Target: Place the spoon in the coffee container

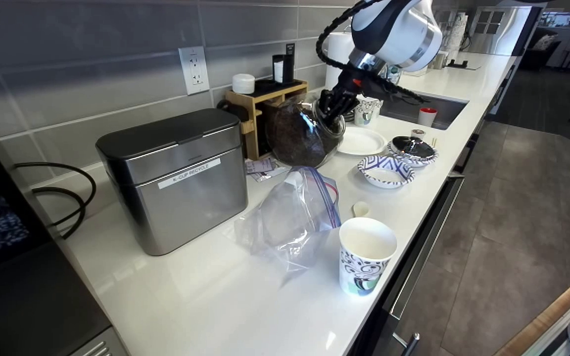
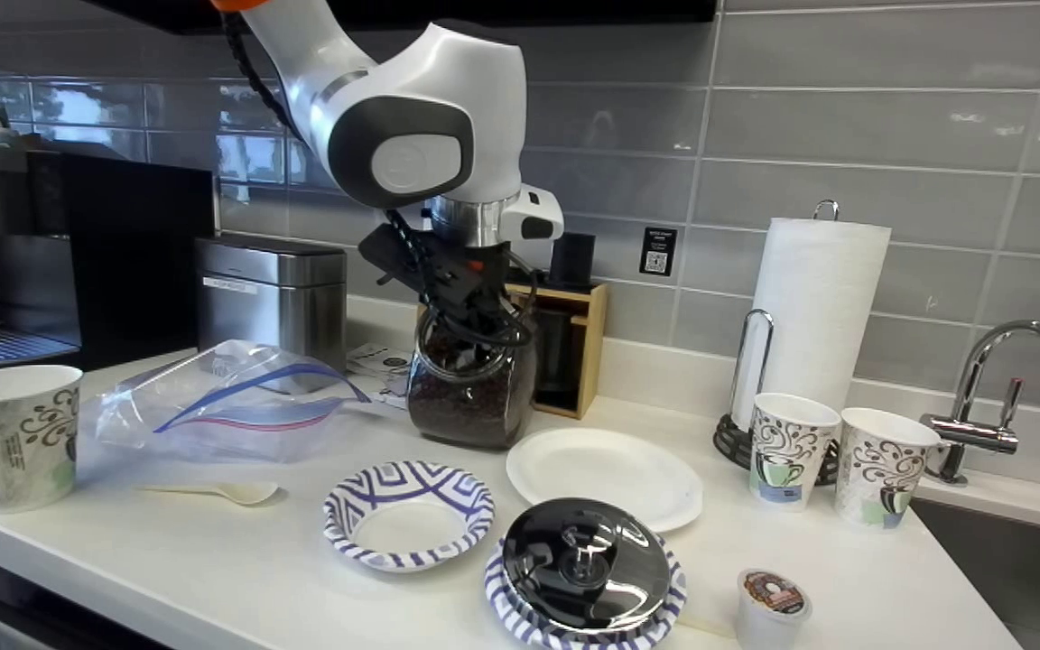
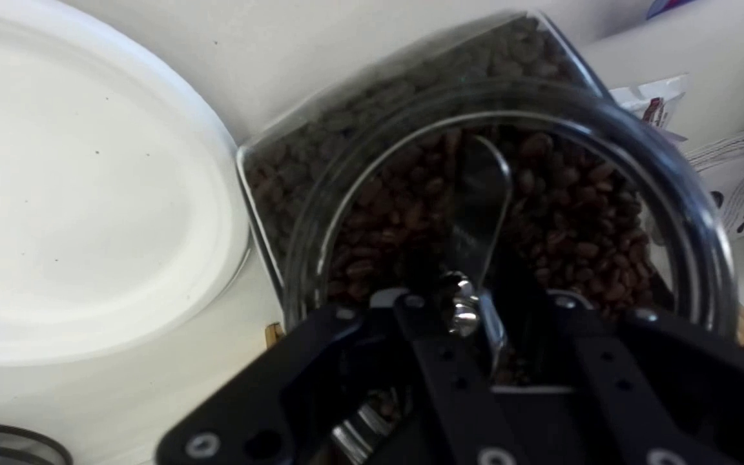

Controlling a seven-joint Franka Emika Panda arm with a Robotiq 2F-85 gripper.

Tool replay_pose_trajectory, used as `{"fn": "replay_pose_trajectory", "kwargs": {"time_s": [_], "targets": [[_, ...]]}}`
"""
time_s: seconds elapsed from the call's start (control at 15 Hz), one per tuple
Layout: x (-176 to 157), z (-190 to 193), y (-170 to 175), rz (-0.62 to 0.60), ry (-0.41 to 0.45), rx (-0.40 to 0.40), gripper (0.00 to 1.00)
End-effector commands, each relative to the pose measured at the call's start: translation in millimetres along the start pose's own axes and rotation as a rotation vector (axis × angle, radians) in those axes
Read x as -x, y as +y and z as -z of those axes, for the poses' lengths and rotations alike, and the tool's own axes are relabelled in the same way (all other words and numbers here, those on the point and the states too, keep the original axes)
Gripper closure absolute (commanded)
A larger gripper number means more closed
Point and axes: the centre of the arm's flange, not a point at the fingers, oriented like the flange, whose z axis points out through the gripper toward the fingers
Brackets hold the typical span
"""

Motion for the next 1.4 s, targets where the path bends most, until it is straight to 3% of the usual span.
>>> {"fn": "replay_pose_trajectory", "kwargs": {"time_s": [0.0,0.07,0.13,0.27,0.47,0.73,1.0,1.33], "targets": [[-3.9,-2.2,-0.5,-0.021,0.018,-0.012,0.59],[-4.0,-1.1,-0.1,-0.022,0.018,-0.012,0.83],[-4.2,-0.3,-0.4,-0.022,0.019,-0.013,0.84],[-5.0,4.7,0.3,-0.021,0.026,-0.016,0.99],[-6.2,8.5,-3.7,-0.004,0.007,-0.029,1.00],[0.4,15.6,-6.5,0.063,-0.120,-0.031,1.00],[3.8,32.2,-0.6,0.116,-0.152,0.041,1.00],[12.0,60.9,1.4,0.283,-0.213,0.080,1.00]]}}
